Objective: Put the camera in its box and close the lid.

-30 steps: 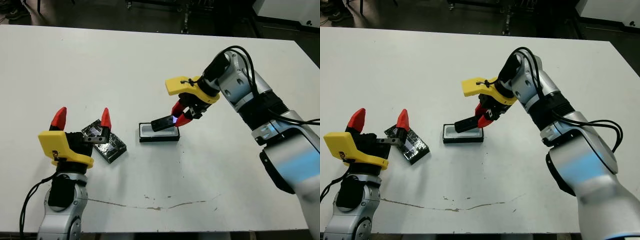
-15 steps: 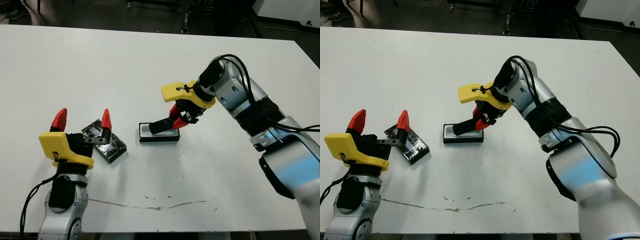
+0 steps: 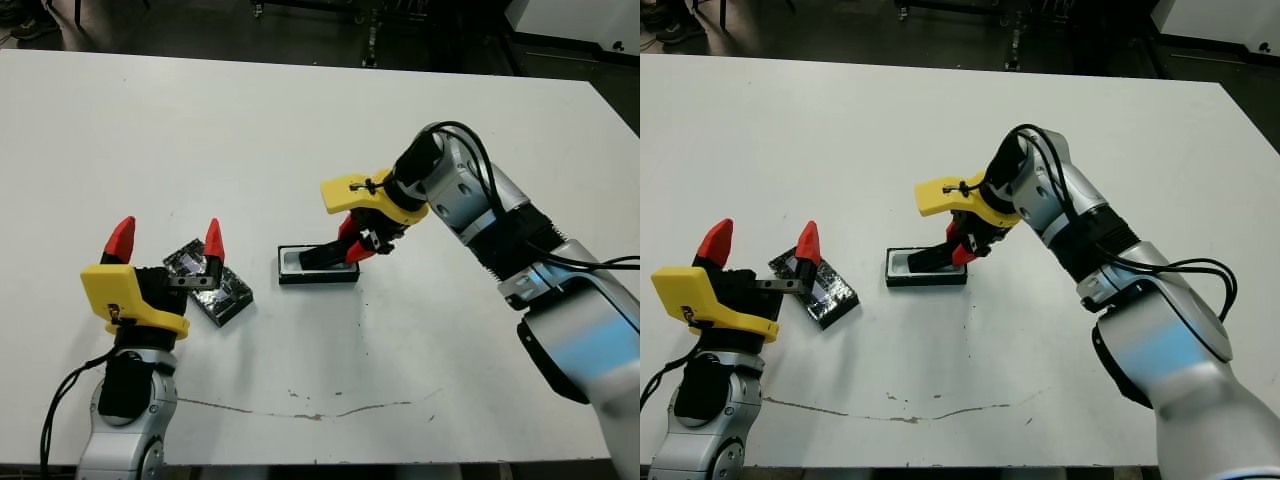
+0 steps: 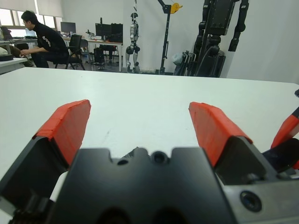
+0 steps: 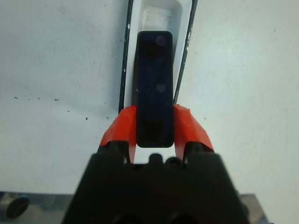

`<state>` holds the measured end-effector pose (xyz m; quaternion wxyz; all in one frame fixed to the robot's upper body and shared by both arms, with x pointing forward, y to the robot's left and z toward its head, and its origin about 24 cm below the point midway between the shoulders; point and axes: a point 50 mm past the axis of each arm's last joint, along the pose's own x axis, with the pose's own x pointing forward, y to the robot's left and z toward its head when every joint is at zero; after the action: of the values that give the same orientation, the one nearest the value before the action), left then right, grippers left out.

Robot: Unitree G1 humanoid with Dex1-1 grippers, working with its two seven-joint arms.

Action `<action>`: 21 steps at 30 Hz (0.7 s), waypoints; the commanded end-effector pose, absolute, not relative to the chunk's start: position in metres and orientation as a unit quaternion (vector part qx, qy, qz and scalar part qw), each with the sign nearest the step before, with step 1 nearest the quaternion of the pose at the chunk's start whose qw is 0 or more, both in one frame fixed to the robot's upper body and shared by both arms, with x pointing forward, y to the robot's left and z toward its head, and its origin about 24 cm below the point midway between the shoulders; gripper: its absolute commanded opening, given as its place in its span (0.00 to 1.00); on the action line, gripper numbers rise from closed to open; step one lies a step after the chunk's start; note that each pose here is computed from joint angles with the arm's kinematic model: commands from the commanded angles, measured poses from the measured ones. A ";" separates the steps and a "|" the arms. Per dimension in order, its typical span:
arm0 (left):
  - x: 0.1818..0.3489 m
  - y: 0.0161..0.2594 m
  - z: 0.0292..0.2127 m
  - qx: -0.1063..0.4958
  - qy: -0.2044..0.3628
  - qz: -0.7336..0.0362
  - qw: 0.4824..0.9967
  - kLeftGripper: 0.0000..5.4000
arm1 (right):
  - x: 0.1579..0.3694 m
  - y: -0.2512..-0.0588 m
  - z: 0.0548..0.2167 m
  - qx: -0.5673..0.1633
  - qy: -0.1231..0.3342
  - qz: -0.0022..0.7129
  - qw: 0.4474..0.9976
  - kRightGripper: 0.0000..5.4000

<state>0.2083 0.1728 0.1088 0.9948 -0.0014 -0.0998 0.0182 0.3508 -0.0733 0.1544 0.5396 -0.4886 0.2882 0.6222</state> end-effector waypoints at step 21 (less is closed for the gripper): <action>0.205 0.173 0.105 -0.006 -0.091 0.021 0.996 1.00 | 0.342 -0.044 0.144 -0.481 0.291 0.651 0.510 0.31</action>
<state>0.2073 0.1720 0.1073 0.9952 -0.0054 -0.0963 0.0164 0.3477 -0.0531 0.1526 0.5272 -0.4921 0.2907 0.6288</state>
